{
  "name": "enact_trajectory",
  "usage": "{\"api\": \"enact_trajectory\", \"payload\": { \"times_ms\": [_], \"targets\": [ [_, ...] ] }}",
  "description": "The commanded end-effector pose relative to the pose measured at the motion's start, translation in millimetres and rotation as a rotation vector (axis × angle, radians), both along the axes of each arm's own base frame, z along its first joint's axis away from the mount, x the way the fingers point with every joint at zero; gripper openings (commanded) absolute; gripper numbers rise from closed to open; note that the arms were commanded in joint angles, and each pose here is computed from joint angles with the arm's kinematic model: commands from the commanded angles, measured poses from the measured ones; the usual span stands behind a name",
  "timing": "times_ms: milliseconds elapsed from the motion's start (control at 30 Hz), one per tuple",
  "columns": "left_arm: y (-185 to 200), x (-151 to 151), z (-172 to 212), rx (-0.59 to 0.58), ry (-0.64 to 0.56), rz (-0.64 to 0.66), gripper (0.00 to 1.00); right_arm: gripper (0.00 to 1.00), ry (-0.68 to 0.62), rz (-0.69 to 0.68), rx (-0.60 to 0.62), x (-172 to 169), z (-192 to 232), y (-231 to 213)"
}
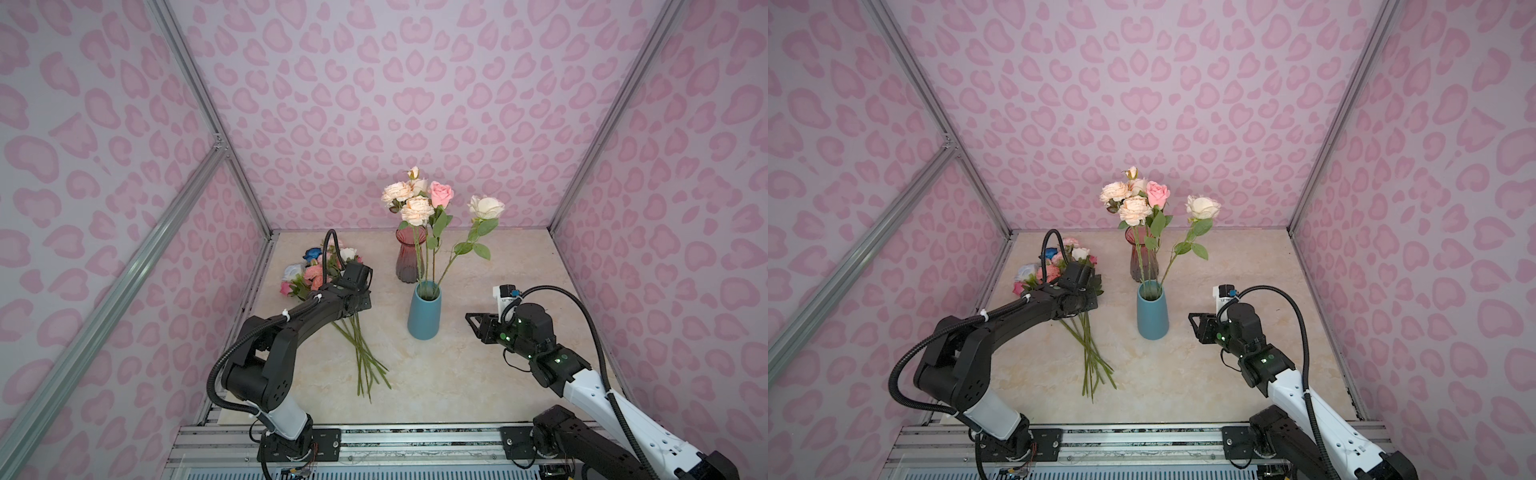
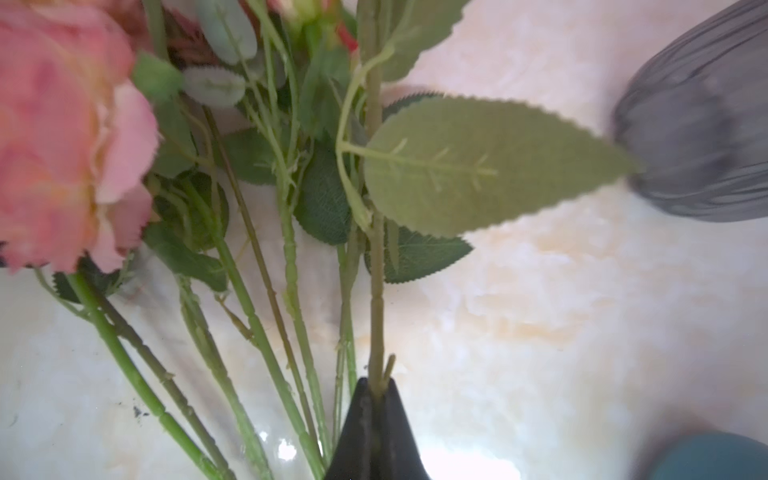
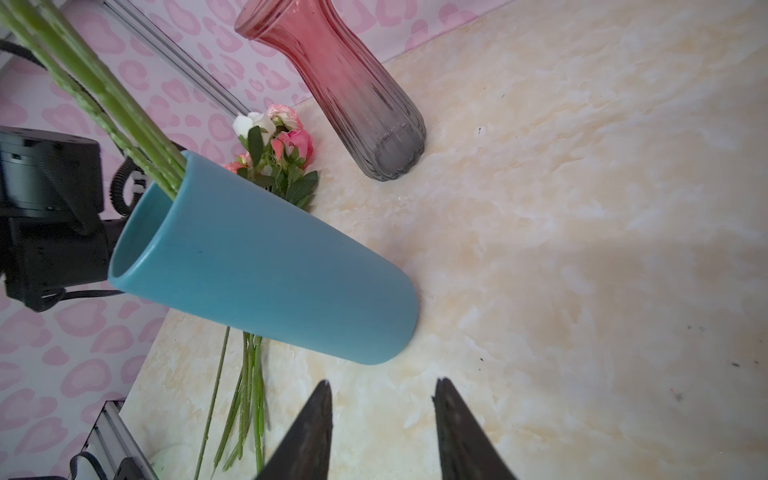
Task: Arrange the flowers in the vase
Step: 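Grasp another white rose stem in the pile with the left gripper, then lift the white rose stem upright toward the teal cup with the left gripper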
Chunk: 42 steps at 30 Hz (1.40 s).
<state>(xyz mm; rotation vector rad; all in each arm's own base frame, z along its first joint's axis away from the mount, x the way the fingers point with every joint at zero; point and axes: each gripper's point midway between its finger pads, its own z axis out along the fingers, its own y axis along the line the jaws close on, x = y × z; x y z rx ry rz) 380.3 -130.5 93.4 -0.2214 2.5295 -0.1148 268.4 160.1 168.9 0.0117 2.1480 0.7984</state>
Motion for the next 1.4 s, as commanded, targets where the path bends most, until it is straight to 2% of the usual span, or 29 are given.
{"api": "enact_trajectory", "payload": {
  "times_ms": [0, 200, 267, 500, 567, 700, 800, 967, 1167, 1367],
  "targets": [
    [-10, 2, 41, -0.094, -0.087, -0.019, 0.03, 0.42, -0.013, 0.000, -0.001, 1, 6, 0],
    [-4, -9, 115, -0.158, -0.271, -0.029, 0.03, 0.42, -0.026, 0.030, 0.027, 2, 20, 7],
    [-3, -15, 141, -0.187, -0.359, -0.047, 0.03, 0.46, -0.034, 0.079, 0.051, -2, 28, 15],
    [9, -59, 235, -0.314, -0.769, -0.122, 0.03, 0.63, -0.012, 0.290, 0.156, -29, 37, 44],
    [13, -73, 259, -0.348, -0.882, -0.141, 0.03, 0.65, 0.014, 0.337, 0.175, -36, 33, 51],
    [17, -101, 309, -0.427, -1.095, -0.192, 0.03, 0.66, 0.048, 0.317, 0.159, -35, 22, 52],
    [9, -112, 341, -0.471, -1.185, -0.259, 0.03, 0.66, 0.031, 0.269, 0.153, -29, 22, 48],
    [-15, -114, 388, -0.503, -1.280, -0.357, 0.03, 0.65, 0.007, 0.221, 0.149, -24, 23, 42],
    [-58, -122, 447, -0.432, -1.468, -0.455, 0.03, 0.65, -0.016, 0.182, 0.125, -23, 23, 33],
    [-89, -109, 479, -0.418, -1.559, -0.478, 0.03, 0.65, -0.031, 0.159, 0.107, -22, 25, 27]
  ]
}}
